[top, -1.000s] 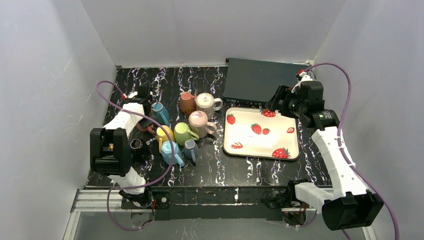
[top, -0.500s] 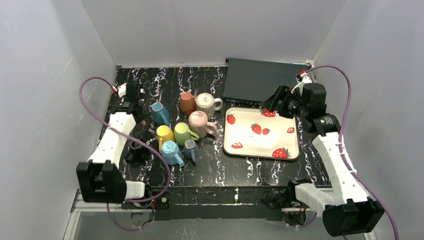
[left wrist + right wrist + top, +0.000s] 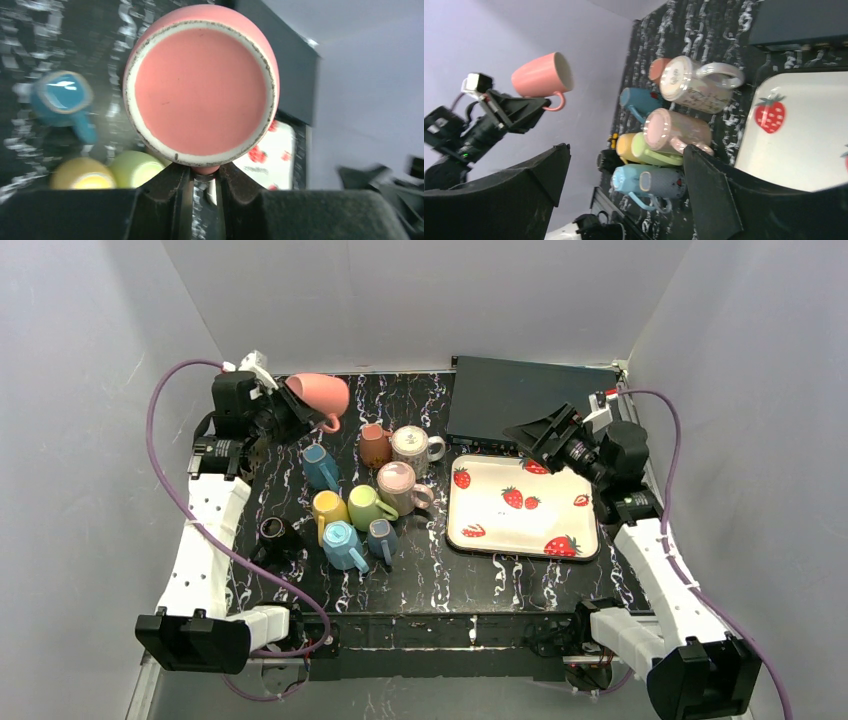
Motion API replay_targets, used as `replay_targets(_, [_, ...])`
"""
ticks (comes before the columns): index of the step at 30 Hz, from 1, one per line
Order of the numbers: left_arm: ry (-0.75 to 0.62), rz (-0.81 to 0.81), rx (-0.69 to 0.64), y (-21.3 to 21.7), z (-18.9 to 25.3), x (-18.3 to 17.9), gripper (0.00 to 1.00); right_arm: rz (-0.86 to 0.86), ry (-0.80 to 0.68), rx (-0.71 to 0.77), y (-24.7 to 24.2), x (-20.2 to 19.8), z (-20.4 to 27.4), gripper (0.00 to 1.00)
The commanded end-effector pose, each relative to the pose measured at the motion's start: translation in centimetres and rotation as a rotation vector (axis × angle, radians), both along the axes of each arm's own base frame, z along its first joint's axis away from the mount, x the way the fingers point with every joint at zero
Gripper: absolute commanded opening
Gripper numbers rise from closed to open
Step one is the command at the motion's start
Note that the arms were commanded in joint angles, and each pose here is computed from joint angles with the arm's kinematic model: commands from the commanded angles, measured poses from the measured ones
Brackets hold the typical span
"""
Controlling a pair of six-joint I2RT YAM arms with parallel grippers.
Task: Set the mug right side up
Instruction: Turn over the cup at the center of the board.
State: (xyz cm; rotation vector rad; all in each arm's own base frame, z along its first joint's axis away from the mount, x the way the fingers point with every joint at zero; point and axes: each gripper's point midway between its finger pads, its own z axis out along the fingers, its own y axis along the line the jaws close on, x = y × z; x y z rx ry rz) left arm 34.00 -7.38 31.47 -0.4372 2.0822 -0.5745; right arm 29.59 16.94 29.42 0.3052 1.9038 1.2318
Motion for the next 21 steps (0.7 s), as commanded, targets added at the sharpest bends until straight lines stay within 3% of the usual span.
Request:
replay_targets(1, [-0.149,-0.293,-0.288,-6.6,6.4,-1.5,0.0,0.059,-0.165,0.269,2.3,-1.3,5.9,0.94])
replay_targets(7, [-0.236,-0.479,-0.483,-10.9,10.5,-3.7,0.0,0.196,-0.259,0.371,10.3,-4.5,8.2,0.99])
replay_targets(13, [-0.234,-0.57,-0.626,-13.3,12.6,-5.1,0.0,0.368,-0.338,0.508,16.1,-7.3,11.6,0.98])
replay_targets(21, [-0.223,-0.611,-0.662,-14.9,13.6,-6.7,0.0,0.376,-0.373,0.592,17.9,-6.4,15.1,0.94])
